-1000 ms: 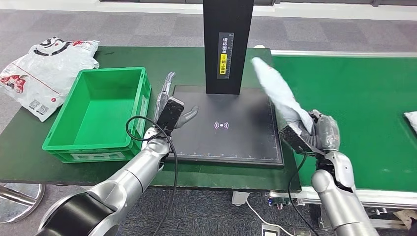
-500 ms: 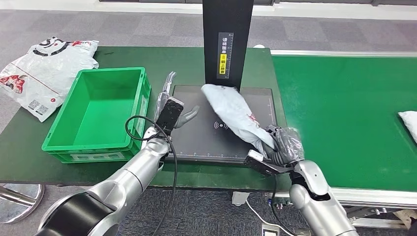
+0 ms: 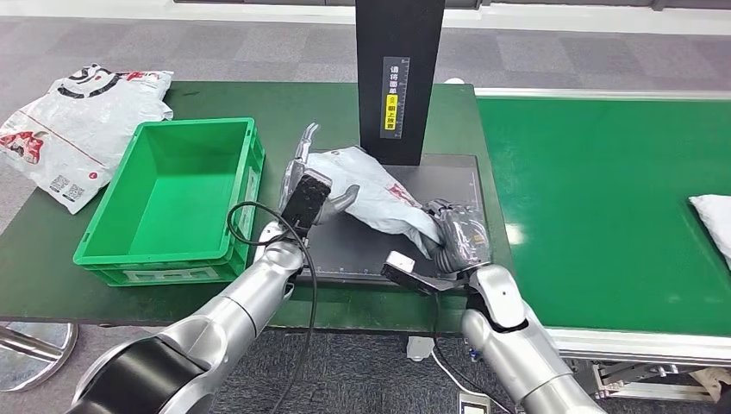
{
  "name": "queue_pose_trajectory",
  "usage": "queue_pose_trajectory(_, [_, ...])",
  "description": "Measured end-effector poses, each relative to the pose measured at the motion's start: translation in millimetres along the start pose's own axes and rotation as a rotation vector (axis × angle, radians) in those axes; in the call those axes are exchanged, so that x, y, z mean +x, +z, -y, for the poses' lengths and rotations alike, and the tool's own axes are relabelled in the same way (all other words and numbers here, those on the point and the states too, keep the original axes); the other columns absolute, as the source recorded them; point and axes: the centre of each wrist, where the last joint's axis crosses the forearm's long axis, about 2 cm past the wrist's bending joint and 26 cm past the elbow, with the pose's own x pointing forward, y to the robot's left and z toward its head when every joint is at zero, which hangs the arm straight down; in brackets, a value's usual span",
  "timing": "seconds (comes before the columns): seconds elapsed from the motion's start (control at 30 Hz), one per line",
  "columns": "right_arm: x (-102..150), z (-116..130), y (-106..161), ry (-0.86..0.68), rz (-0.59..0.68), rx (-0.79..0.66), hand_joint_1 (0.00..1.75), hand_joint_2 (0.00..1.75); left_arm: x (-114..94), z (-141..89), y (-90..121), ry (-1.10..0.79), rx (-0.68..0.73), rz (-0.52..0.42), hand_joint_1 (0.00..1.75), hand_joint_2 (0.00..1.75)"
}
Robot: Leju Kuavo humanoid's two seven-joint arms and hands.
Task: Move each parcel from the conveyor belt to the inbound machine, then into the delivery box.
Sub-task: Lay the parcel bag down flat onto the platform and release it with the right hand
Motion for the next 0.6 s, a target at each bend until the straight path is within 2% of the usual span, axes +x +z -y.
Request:
queue_pose_trajectory(0.1, [6, -3, -4, -0.011, -0.002, 0.008, 0.10, 1.75, 1, 1, -1, 0.002, -0.008, 0.004, 0.00, 1.75])
queue_pose_trajectory(0.13, [8, -4, -5, -0.012, -0.007, 0.008, 0.00, 1.75, 2, 1, -1, 0.001, -0.011, 0.005, 0.00, 1.75])
queue_pose_trajectory(0.6, [6, -10, -12, -0.013, -0.058, -0.006, 0.00, 1.75, 6, 5, -3, -0.002, -0.026, 0.002, 0.00, 1.75])
